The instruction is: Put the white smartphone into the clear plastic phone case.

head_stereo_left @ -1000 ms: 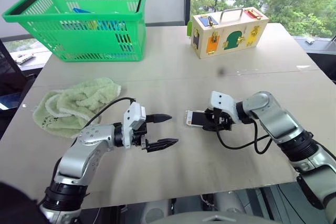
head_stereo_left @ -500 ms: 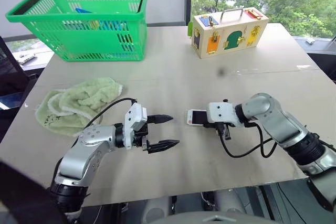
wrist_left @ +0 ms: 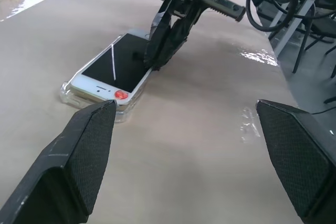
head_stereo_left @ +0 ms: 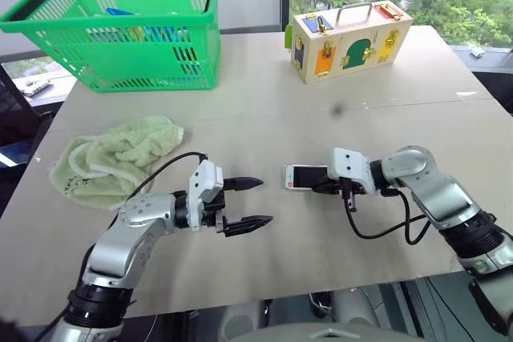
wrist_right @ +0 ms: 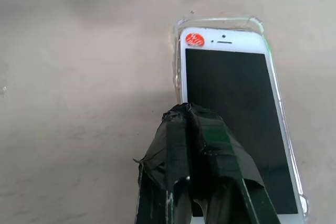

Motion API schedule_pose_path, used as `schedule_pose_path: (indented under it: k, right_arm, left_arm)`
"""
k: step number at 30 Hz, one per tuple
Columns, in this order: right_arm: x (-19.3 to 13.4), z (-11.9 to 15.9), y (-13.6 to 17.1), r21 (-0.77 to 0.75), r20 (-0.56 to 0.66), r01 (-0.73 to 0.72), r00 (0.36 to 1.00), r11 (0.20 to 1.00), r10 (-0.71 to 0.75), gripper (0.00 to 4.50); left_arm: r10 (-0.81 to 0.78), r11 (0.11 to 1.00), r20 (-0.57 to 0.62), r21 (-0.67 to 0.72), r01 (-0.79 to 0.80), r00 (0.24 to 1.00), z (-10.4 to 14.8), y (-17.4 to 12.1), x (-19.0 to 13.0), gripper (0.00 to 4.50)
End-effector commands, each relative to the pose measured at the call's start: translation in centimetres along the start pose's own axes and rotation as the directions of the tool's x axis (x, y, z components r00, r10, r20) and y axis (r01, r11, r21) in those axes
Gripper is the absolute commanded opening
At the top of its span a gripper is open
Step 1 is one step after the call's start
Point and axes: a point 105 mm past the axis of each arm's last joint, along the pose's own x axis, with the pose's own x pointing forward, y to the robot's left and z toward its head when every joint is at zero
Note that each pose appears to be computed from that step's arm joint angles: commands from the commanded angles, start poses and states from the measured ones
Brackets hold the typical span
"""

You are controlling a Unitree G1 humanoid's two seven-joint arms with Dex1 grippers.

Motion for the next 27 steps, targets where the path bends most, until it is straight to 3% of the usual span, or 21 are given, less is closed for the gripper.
schedule_pose_path:
  k: [1,4,6,8,9,11,13,17,19,27]
  right_arm:
    - [-1.2,0.4,-0.6,0.015,0.015,0.047,0.999,0.999,-0.047,1.34]
    - [-1.4,2.1,-0.6,0.041,0.097,0.068,0.993,0.997,-0.071,2.69]
    - [-1.2,3.5,-0.5,0.082,0.160,0.052,0.985,0.995,-0.065,2.69]
    - [-0.4,4.2,-1.2,0.123,0.186,0.078,0.977,0.989,-0.100,2.13]
    - [0.1,4.0,-1.4,0.126,0.176,0.081,0.979,0.989,-0.102,1.75]
    - [1.2,3.7,-1.7,0.126,0.153,0.080,0.983,0.989,-0.099,0.84]
    - [1.8,3.5,-1.8,0.126,0.144,0.077,0.985,0.989,-0.095,0.00]
    - [3.0,3.5,-1.5,0.096,0.118,0.041,0.992,0.994,-0.052,0.00]
    - [3.6,3.2,-1.0,0.080,0.097,0.009,0.995,0.997,-0.017,0.00]
    - [5.5,1.0,0.7,0.041,-0.062,-0.094,0.993,0.995,0.096,0.00]
  left_arm:
    - [0.021,0.999,0.006,0.033,-0.021,1.000,0.5,0.2,-0.6,4.37]
    - [0.030,0.999,0.007,0.029,-0.031,1.000,0.4,0.3,-0.8,4.37]
    - [0.035,0.999,0.004,0.028,-0.035,0.999,0.3,0.5,-1.0,4.37]
    - [0.025,1.000,0.000,0.015,-0.025,1.000,0.2,0.5,-1.1,4.37]
    - [0.007,1.000,0.009,0.008,-0.007,1.000,0.3,0.3,-1.2,4.13]
    - [-0.010,1.000,0.015,0.010,0.010,1.000,0.4,0.1,-1.4,3.61]
    - [-0.008,1.000,0.014,0.014,0.008,1.000,0.5,0.2,-1.6,2.66]
    - [0.022,1.000,0.006,0.017,-0.022,1.000,0.4,0.3,-2.0,0.73]
    - [0.046,0.999,0.003,0.022,-0.046,0.999,0.2,0.4,-2.2,0.07]
    - [0.088,0.996,-0.002,0.022,-0.088,0.996,0.1,0.3,-2.4,0.07]
